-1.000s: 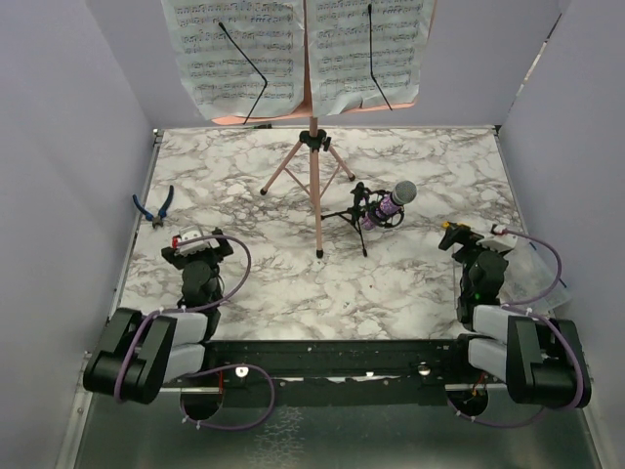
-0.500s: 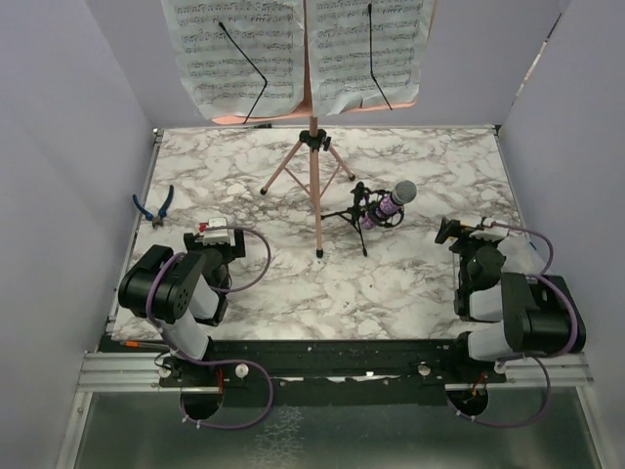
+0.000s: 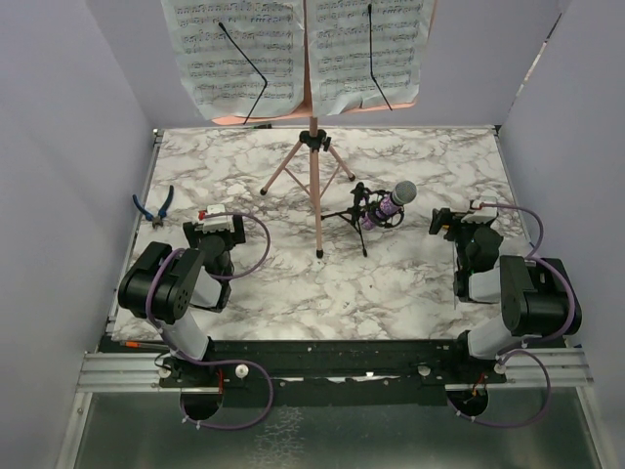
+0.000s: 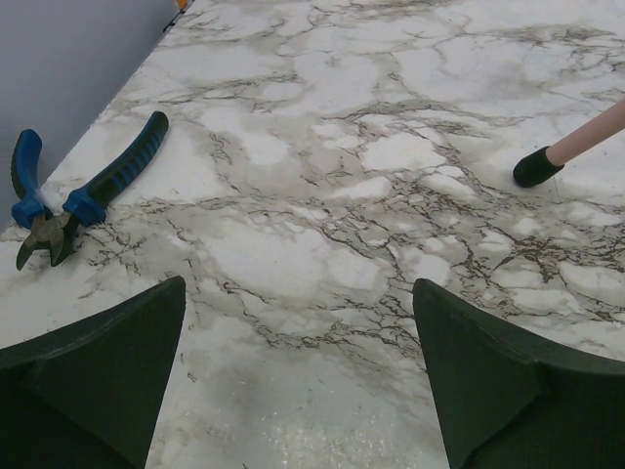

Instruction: Set up the instrument practice props

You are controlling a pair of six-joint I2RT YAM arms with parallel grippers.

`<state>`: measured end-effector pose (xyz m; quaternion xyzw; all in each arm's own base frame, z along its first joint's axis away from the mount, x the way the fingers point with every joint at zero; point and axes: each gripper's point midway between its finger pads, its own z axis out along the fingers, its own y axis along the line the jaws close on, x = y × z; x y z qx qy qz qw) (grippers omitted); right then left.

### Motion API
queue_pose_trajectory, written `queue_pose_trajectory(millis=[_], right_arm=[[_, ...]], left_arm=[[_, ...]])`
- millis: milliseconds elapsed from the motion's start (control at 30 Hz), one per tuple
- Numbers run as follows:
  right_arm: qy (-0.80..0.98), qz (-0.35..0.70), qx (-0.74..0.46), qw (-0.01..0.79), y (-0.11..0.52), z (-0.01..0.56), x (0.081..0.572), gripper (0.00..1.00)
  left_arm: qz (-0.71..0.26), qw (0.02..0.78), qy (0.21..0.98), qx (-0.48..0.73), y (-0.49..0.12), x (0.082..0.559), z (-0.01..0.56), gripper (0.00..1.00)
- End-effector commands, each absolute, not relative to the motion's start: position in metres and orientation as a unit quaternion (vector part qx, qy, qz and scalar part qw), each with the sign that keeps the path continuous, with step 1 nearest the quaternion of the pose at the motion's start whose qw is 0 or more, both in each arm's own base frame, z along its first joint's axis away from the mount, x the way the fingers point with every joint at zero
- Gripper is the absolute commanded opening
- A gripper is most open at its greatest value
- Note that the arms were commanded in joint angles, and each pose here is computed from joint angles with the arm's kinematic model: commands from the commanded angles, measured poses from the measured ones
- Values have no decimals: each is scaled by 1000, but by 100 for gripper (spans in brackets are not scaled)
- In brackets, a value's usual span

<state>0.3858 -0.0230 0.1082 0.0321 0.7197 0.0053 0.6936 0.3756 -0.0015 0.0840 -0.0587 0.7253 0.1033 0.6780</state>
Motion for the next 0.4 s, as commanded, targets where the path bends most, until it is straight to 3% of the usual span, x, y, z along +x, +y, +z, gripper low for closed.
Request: queue_pose_trajectory(millis=[0,367], right_arm=[[737,13,9,676,-17,97,383,100],[732,13,10,682,-16,99,383,100]], left_arm=[[110,677,724,-76,5,375,86,99],[110,676,725,-77,6,375,85,99]])
